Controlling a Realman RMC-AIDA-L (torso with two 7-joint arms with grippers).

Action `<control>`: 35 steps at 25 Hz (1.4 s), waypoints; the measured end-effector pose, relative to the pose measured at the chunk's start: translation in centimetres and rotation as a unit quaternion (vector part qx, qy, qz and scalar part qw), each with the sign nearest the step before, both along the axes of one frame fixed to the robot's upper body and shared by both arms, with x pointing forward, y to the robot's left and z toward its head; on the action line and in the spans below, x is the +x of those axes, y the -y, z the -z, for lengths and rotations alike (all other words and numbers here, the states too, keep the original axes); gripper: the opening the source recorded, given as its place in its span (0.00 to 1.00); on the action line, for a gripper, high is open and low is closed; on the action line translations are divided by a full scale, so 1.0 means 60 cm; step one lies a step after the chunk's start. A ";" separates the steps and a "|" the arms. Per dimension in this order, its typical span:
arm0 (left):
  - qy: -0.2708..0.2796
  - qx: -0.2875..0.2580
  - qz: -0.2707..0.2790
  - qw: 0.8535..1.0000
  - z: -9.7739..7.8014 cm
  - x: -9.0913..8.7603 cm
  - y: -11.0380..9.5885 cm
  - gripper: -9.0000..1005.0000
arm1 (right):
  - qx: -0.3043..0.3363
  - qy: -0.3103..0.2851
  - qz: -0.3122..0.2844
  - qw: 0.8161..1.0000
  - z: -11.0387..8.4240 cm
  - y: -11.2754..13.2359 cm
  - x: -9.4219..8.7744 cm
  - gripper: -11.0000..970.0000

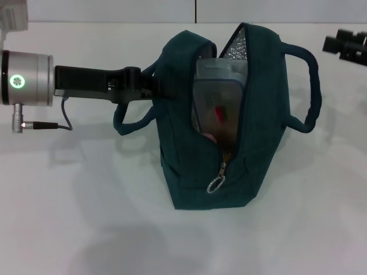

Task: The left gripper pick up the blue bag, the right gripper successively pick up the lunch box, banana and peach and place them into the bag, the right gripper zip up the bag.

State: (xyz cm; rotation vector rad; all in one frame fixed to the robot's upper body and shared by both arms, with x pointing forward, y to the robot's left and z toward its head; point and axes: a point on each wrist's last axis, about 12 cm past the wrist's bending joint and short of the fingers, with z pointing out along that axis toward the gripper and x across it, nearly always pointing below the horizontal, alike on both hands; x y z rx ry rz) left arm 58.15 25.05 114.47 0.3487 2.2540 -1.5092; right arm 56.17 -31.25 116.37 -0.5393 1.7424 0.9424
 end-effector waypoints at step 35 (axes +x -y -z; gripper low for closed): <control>-0.002 -0.002 -0.006 1.000 0.001 0.003 0.005 0.06 | -0.086 -0.009 -0.342 0.936 0.113 -0.150 -0.045 0.57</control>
